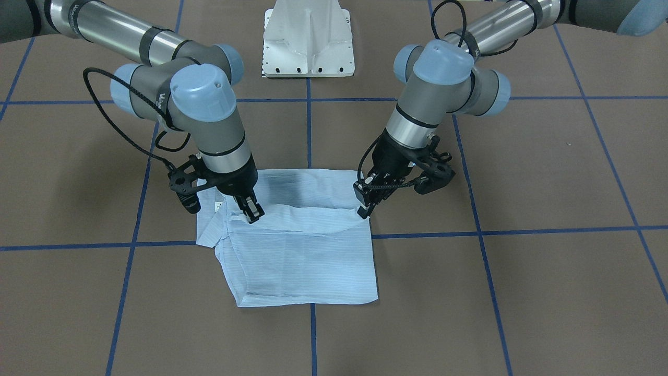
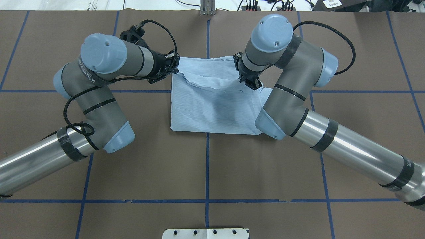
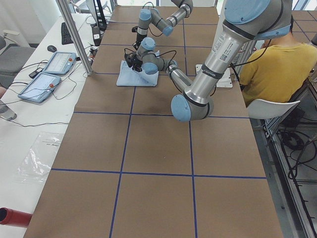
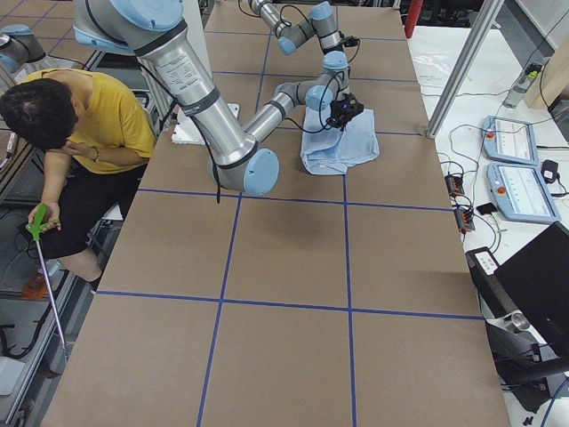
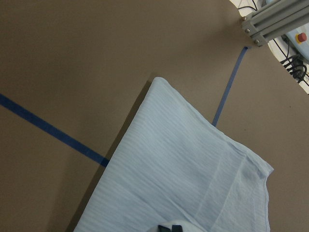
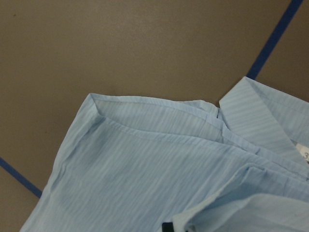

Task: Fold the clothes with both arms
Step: 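Lift the near edge with both grippers and fold it toward the collar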

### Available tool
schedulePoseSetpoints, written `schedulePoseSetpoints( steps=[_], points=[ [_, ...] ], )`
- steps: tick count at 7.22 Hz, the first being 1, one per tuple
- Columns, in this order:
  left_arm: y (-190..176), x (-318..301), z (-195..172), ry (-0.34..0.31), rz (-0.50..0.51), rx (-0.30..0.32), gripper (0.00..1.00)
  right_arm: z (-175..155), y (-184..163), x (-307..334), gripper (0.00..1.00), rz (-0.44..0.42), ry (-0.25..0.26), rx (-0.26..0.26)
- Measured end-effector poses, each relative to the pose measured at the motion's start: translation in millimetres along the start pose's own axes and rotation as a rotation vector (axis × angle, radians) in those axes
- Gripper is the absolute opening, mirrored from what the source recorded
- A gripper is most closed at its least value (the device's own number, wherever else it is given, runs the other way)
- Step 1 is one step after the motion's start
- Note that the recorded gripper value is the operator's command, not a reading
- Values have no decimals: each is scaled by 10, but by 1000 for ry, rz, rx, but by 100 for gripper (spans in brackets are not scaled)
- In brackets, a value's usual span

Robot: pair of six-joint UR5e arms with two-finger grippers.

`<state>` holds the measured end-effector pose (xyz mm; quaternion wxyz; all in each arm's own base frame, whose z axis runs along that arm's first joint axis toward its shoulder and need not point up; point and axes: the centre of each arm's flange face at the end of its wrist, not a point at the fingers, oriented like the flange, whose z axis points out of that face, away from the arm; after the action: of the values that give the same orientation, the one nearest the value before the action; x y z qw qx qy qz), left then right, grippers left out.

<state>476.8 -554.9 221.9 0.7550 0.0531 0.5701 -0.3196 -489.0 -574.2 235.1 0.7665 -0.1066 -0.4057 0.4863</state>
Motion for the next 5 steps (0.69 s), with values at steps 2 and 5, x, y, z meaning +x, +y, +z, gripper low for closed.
schedulePoseSetpoints(
  steps=[2, 5],
  points=[
    [-270, 105, 398, 21, -7, 24, 0, 281, -319, -220, 0, 2, -22, 0],
    [-614, 93, 628, 16, -5, 60, 0, 452, -434, -678, 0, 15, -35, 20]
  ],
)
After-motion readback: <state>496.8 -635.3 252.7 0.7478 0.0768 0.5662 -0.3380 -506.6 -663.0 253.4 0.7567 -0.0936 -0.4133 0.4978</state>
